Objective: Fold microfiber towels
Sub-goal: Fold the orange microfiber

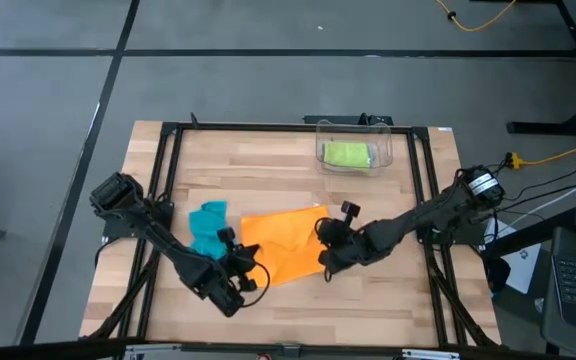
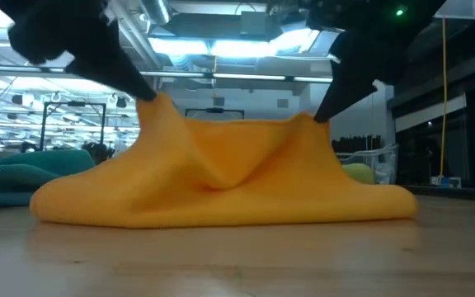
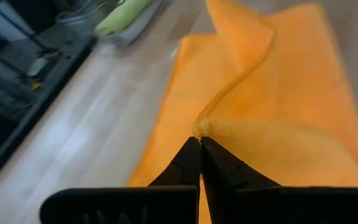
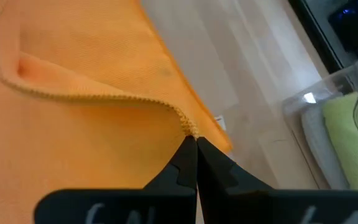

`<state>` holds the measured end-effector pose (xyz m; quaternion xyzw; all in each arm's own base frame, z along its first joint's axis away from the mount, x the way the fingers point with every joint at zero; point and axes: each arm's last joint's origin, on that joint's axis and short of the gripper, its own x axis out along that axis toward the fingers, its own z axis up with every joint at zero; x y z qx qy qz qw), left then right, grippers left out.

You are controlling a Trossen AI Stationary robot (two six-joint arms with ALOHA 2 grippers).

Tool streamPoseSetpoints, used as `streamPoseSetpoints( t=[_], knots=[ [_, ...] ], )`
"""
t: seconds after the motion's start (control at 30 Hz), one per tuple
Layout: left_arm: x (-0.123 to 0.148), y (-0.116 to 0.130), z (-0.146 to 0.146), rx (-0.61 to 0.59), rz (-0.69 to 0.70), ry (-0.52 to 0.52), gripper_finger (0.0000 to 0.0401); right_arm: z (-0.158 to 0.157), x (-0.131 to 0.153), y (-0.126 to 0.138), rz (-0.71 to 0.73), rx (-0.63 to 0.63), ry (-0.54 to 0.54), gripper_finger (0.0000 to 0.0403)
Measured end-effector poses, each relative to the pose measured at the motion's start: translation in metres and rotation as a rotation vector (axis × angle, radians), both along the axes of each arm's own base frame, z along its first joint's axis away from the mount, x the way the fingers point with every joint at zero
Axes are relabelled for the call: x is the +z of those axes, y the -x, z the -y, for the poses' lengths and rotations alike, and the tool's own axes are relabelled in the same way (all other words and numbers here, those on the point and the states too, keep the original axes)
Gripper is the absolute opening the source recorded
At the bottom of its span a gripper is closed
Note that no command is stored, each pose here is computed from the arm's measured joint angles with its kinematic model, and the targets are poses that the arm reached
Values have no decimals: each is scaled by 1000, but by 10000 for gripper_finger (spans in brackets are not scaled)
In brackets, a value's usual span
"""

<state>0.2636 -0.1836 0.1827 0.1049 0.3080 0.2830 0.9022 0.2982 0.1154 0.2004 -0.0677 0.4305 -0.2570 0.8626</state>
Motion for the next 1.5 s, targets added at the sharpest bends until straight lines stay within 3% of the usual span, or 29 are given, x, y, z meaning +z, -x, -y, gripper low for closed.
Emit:
streamPoseSetpoints(
  t=[0.4, 0.57, 0.8, 1.03, 1.33, 1.5],
  knots=[
    [-8, -3, -31, 117, -173, 23, 0, 37, -6, -13, -65, -71, -17, 0],
    [-10, 3, -43, 212, -249, 58, 0, 47, -14, -19, -107, -74, -44, 0],
    [-11, 4, -50, 249, -296, 76, 0, 58, -34, -26, -169, -112, -34, 3],
    [-11, 0, -58, 250, -352, 92, 6, 62, -42, -29, -188, -128, -30, 44],
    [-11, -5, -71, 262, -391, 65, 60, 62, -42, -28, -202, -112, -4, 119],
    [-8, -1, -78, 284, -435, 35, 78, 62, -42, -28, -207, -109, -1, 137]
  ],
)
